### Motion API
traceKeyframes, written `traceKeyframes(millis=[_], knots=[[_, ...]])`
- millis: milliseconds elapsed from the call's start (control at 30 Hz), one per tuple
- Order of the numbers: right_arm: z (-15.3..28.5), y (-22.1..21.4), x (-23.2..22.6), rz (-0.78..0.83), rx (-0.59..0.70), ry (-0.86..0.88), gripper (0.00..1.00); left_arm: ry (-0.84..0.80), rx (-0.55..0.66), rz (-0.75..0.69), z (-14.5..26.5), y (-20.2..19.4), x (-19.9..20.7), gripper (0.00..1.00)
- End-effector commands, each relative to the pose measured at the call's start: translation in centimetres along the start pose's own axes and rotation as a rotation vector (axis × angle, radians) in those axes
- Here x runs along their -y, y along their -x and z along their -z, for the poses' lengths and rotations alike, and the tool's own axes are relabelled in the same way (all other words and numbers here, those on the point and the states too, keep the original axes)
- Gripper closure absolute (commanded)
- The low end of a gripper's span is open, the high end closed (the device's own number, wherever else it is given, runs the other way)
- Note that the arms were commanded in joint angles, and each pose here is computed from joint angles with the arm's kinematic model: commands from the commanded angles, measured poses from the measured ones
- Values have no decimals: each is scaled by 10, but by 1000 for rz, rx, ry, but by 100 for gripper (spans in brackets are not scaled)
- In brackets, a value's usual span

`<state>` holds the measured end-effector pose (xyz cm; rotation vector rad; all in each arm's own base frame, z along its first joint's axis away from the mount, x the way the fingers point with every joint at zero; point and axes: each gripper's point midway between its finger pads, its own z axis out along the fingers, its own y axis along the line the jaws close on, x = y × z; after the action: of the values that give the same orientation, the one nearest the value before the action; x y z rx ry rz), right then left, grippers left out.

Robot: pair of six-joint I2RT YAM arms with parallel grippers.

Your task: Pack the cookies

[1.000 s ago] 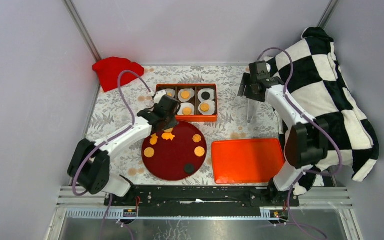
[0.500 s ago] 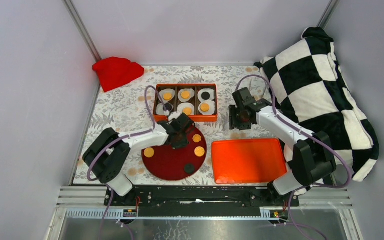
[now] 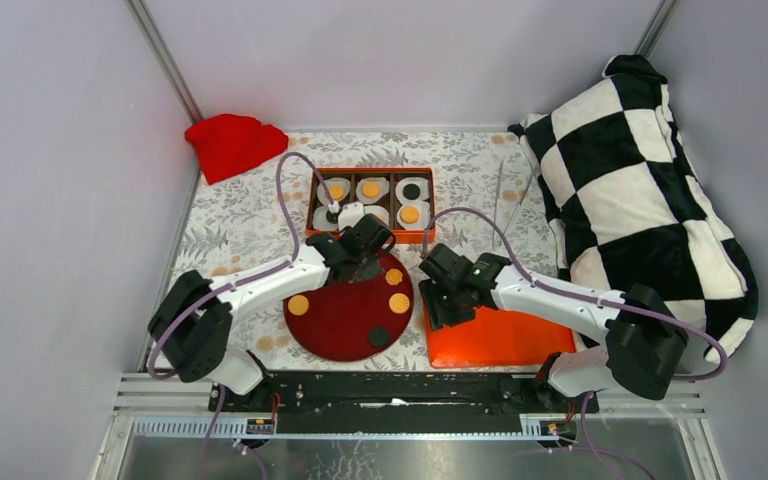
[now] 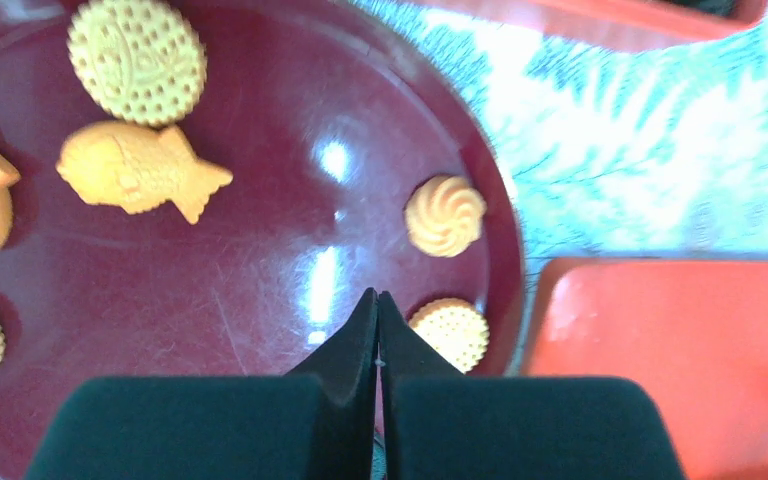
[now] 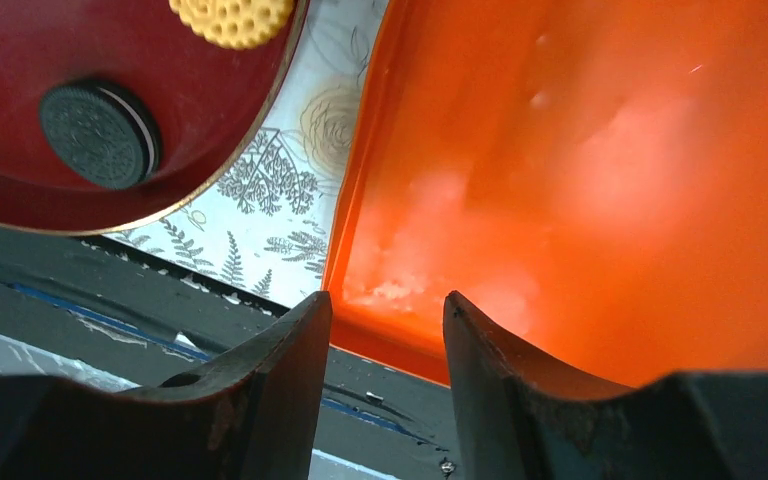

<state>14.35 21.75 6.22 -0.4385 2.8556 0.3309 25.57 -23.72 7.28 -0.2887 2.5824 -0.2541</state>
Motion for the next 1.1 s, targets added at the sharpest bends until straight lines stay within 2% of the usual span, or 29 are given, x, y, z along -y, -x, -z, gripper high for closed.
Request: traceKeyframes(millis=[0,433,467,567,633,733,867,1067], knots=[[-14,-10,-7,-28,-22,-39,48,8,139,-18,25,35,-1,100],[-57,-17,-30,15,-88,-72,53,41,227,-32,44,45,-26,100],[-60,-20,-29,14,-94,-80,57,39,239,-34,46,47,-26,100],[-63,-25,-20,2,-107,-139,87,13,272,-46,52,55,-23,99],[-61,-27,-13,7,-102,-173,95,-16,284,-60,54,57,-19,98],[-53,-30,-7,24,-93,-197,100,-81,293,-87,54,57,-9,93],[-30,-30,-12,87,-77,-198,100,-209,272,-135,52,52,16,87],[28,-28,-57,221,-46,-21,100,-434,236,-180,60,42,58,68]])
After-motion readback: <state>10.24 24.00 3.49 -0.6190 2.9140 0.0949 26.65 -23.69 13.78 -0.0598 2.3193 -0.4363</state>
